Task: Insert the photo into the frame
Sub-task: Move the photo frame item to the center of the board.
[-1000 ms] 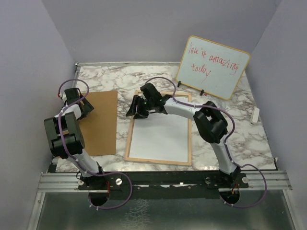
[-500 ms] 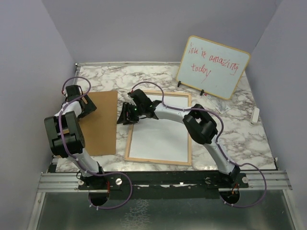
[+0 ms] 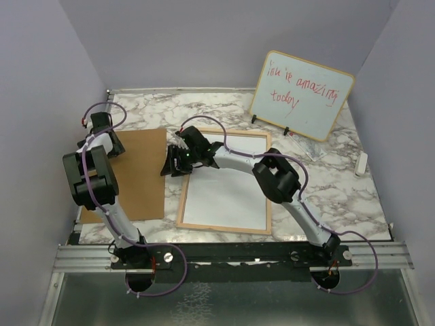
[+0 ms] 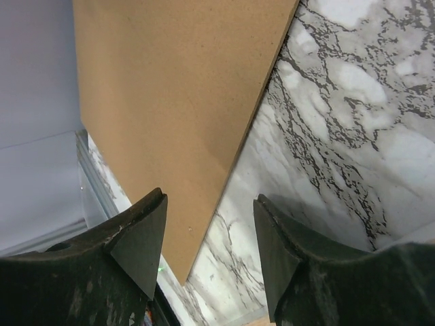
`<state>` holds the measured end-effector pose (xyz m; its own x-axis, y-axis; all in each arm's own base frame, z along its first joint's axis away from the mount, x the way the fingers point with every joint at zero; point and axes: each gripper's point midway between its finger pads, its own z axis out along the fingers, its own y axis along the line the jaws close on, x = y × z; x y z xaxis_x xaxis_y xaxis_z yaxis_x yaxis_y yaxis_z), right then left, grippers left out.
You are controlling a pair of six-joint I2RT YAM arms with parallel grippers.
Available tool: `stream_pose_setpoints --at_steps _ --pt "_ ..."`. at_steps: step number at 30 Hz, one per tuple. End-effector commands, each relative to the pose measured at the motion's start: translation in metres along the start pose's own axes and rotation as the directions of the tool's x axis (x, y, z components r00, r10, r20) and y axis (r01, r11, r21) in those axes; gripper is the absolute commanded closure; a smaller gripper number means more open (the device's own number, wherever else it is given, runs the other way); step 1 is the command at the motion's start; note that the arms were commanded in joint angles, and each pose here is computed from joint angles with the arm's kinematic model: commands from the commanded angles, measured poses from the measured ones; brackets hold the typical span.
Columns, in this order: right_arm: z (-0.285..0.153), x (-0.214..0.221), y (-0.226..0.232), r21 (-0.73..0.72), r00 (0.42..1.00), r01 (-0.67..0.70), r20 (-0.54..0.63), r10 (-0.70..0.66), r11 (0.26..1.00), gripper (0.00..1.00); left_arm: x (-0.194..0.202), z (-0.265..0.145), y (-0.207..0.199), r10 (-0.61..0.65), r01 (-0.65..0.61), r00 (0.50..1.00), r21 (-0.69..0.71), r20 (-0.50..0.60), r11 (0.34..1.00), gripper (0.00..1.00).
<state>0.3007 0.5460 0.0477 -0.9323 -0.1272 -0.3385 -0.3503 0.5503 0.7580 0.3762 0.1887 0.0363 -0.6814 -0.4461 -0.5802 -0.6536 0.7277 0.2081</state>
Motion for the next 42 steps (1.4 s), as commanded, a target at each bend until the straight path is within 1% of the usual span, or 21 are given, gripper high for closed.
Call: stream_pose_setpoints --at_steps 1,7,11,14,17,21,25,27,30,35,42 --pt "0.011 0.012 -0.007 -0.007 0.999 -0.011 -0.050 0.011 1.000 0.41 -0.007 0.013 0.023 0.030 -0.030 1.000 -0.058 0.002 0.998 0.01" --pt "0.014 0.008 -0.003 -0.020 0.999 -0.013 -0.045 0.012 1.000 0.41 -0.008 0.021 0.025 0.053 -0.053 0.999 -0.027 -0.007 0.998 0.01" --pt "0.013 0.002 0.003 -0.025 1.000 -0.018 -0.024 0.018 1.000 0.41 -0.007 0.024 0.014 0.035 -0.032 0.999 0.088 -0.031 0.996 0.01" --pt "0.011 0.002 0.002 -0.016 1.000 -0.022 -0.019 0.022 1.000 0.42 -0.001 0.027 0.003 0.021 -0.004 0.997 0.213 -0.076 0.977 0.01" --pt "0.008 0.004 -0.001 -0.003 1.000 -0.016 -0.014 0.016 1.000 0.42 0.001 0.025 0.000 -0.004 0.033 0.995 0.282 -0.104 0.959 0.01" --pt "0.003 0.005 -0.002 0.004 1.000 -0.006 -0.006 0.006 1.000 0.41 -0.001 0.025 0.004 -0.013 0.043 0.994 0.289 -0.104 0.956 0.01" --pt "0.000 0.007 -0.003 0.005 1.000 -0.005 -0.002 0.005 1.000 0.41 0.001 0.023 -0.007 -0.005 0.047 0.993 0.344 -0.122 0.938 0.01" --pt "-0.001 0.008 -0.004 0.009 1.000 -0.004 -0.005 0.004 1.000 0.42 0.005 0.025 -0.001 -0.001 0.041 0.992 0.315 -0.127 0.948 0.01" --pt "-0.003 0.010 -0.004 0.013 1.000 0.003 -0.006 -0.003 1.000 0.42 0.009 0.029 0.019 -0.001 0.027 0.992 0.205 -0.123 0.978 0.01" --pt "-0.004 0.016 -0.009 0.024 1.000 -0.005 -0.020 0.006 1.000 0.42 0.015 0.037 0.044 -0.008 0.015 0.993 0.053 -0.122 0.999 0.01" --pt "-0.009 0.022 -0.016 0.060 0.999 -0.018 -0.033 0.020 0.998 0.42 0.030 0.047 0.048 0.008 -0.005 0.989 0.024 -0.151 1.000 0.01"
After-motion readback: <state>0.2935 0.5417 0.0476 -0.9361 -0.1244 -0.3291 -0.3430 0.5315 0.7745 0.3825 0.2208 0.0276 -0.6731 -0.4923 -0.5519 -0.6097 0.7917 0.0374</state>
